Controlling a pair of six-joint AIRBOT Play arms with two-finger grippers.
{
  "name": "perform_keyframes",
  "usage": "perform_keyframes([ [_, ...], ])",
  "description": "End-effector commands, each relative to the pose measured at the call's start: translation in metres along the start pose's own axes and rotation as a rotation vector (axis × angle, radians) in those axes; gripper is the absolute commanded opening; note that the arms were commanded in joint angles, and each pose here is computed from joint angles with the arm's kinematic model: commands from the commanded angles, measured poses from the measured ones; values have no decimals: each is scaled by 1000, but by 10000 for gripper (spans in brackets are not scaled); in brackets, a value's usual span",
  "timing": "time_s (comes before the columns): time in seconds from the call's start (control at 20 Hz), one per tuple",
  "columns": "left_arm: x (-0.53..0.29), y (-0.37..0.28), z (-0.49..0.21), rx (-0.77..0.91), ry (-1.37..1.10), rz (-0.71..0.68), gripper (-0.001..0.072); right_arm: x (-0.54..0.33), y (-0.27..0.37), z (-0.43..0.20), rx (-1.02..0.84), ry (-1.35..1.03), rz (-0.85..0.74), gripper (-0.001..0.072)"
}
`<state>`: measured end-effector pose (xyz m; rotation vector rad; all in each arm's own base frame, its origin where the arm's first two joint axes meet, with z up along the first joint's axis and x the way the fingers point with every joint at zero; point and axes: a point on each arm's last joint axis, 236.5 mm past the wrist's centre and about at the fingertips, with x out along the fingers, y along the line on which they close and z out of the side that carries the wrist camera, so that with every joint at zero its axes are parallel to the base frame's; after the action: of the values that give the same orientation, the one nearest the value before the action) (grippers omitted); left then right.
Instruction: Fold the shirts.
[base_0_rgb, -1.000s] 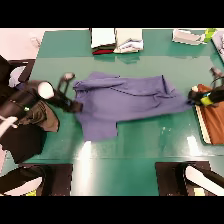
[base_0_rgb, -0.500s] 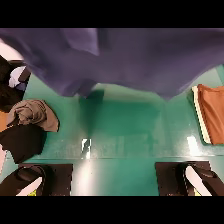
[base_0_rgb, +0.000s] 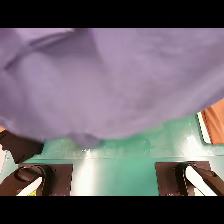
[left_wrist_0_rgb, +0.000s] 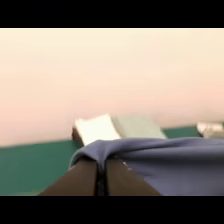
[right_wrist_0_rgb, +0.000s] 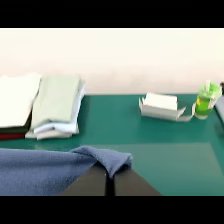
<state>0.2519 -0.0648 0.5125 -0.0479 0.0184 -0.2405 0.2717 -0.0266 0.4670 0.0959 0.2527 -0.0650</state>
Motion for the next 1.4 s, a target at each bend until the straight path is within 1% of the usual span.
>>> perform_keyframes([
  [0.0, 77, -2, -107, 36, 324, 27, 25, 59, -13, -52, 57, 216, 9, 15],
  [0.1, 130, -3, -192, 66, 542, 41, 25, 110, -28, -115, 110, 413, 4, 14],
  [0.25, 191, -4, -320, 105, 806, 49, 26, 174, -44, -230, 173, 727, 7, 14],
  [0.35, 225, 3, -392, 82, 921, 57, 26, 210, -44, -306, 192, 887, 17, 14],
  [0.45, 248, 17, -441, 26, 981, 72, 26, 242, -43, -360, 215, 974, 21, 15],
  [0.5, 256, 23, -457, -22, 992, 75, 26, 255, -39, -375, 220, 990, 27, 15],
  [0.6, 272, 36, -463, -90, 954, 82, 26, 280, -34, -386, 210, 992, 37, 14],
  [0.75, 274, 49, -445, -120, 935, 53, 25, 300, -28, -369, 187, 965, 55, 14],
  [0.85, 254, 44, -444, -89, 1034, -13, 26, 295, -31, -355, 161, 955, 46, 15],
  [0.95, 224, 42, -460, -77, 1175, -40, 26, 276, -44, -360, 111, 984, -4, 14],
  [1.15, 190, 27, -510, -144, 1324, -82, 26, 239, -56, -408, 84, 1087, -54, 14],
  [1.35, 172, 13, -556, -240, 1379, -99, 27, 220, -56, -457, 104, 1170, -62, 16],
])
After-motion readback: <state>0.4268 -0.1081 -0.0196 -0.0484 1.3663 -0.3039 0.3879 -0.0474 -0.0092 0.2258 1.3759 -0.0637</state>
